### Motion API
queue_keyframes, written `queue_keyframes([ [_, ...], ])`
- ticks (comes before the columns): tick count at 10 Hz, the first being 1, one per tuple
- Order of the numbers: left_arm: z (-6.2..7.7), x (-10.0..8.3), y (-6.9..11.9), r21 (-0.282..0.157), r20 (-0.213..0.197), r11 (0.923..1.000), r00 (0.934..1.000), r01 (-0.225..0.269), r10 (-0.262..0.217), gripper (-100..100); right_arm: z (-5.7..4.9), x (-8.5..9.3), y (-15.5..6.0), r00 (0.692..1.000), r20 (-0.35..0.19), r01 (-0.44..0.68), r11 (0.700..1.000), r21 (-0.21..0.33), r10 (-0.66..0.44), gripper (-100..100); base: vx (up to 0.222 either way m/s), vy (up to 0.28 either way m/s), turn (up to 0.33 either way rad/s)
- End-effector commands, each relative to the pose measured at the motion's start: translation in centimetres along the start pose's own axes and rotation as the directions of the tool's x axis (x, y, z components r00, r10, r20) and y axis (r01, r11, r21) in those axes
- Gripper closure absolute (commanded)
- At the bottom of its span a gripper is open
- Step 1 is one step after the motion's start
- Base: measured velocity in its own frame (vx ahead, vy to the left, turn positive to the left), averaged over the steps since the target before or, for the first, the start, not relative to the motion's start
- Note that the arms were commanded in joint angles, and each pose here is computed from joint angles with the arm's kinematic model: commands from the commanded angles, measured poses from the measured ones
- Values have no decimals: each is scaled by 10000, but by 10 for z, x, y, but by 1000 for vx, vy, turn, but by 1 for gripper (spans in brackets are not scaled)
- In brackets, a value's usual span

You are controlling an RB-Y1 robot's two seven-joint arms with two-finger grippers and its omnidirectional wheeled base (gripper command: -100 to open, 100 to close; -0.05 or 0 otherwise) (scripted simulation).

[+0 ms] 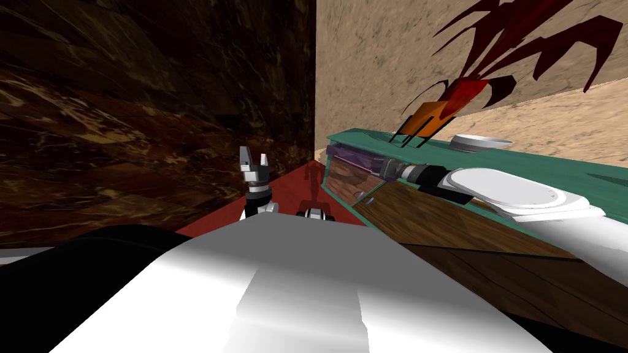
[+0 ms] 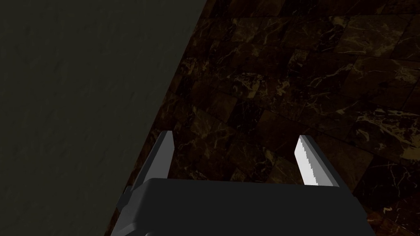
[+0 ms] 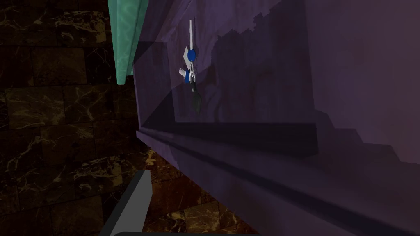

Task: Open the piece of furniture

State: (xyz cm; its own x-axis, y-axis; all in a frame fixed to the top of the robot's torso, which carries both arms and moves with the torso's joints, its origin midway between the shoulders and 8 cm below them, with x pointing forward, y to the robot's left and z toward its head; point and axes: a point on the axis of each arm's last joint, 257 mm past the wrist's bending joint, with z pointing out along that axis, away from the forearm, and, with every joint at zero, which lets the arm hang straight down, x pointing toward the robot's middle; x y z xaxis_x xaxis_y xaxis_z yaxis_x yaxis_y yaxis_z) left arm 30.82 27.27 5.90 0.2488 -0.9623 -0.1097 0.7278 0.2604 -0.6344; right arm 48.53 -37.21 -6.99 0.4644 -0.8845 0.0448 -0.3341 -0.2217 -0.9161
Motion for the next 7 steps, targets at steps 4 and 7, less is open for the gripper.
queue_keyframes([
  [4, 0, 0, 0, 0, 0, 10000, 10000, 0, 0, 0, -4, -2, -15, 10000, 42, 75, 10000, 7, -75, 0, 2, 4, -2],
  [7, 0, 0, 0, 0, 0, 10000, 10000, 0, 0, 0, -4, -2, -15, 10000, 42, 75, 10000, 7, -75, 0, 0, 0, 0],
])
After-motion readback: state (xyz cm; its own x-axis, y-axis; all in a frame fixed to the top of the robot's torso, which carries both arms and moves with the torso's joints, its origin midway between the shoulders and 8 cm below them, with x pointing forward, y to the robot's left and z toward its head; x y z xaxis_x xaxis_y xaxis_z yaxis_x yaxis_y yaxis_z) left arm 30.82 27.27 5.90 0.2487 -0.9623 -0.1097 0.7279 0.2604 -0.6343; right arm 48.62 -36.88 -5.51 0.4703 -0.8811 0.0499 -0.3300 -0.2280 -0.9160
